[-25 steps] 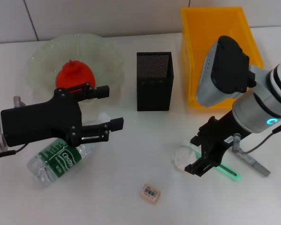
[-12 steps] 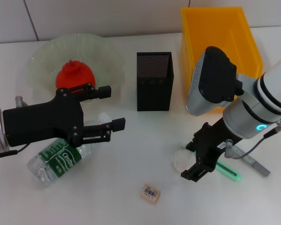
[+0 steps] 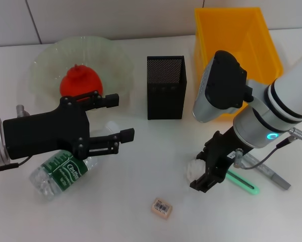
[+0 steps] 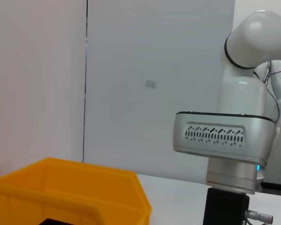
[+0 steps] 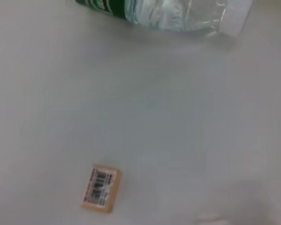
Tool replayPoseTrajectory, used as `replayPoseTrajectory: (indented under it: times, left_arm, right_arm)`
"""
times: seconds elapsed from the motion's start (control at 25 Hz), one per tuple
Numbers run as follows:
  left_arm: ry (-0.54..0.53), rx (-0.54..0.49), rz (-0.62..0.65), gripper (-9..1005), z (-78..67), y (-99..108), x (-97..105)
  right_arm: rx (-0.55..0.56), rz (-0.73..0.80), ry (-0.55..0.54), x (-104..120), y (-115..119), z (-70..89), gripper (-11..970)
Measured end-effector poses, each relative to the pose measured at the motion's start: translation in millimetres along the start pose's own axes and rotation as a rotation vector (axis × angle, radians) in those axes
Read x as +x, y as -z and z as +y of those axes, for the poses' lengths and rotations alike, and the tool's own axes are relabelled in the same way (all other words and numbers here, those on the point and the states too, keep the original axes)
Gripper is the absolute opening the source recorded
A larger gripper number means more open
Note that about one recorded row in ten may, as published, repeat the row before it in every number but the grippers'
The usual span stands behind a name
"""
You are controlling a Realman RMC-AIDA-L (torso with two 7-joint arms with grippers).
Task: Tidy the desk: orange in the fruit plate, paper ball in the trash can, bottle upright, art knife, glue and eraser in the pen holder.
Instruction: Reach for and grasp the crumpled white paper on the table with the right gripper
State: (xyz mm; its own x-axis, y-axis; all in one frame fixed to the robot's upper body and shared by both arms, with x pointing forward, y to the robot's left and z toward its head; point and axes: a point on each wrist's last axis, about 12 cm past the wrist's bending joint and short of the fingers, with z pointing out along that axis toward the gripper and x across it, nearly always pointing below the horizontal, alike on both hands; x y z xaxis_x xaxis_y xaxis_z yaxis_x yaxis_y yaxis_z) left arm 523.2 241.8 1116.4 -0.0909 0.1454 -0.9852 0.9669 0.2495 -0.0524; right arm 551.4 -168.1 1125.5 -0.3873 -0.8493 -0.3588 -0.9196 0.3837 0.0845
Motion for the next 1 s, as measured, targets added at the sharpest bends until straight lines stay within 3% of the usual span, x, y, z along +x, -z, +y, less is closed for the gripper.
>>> replayPoseTrajectory:
  times: [0.36, 0.56, 0.76, 1.0]
  left_arm:
    - [-0.009, 0.006, 0.000, 806, -0.7, -1.1, 0.2]
    - [-0.008, 0.004, 0.001, 806, -1.0, -0.5, 0.9]
    - [-0.008, 0.003, 0.001, 806, -1.3, -0.1, 1.3]
    - [-0.007, 0.001, 0.002, 806, -1.5, 0.2, 1.8]
  right_arm:
    - [0.026, -0.001, -0.031, -2.0, -3.2, -3.4, 674]
    - [0.024, 0.004, -0.029, -2.2, -4.6, -2.5, 443]
    - [0.025, 0.002, -0.030, -3.2, -4.0, -1.8, 364]
    - [0.027, -0.010, -0.020, -5.4, 1.5, 1.2, 360]
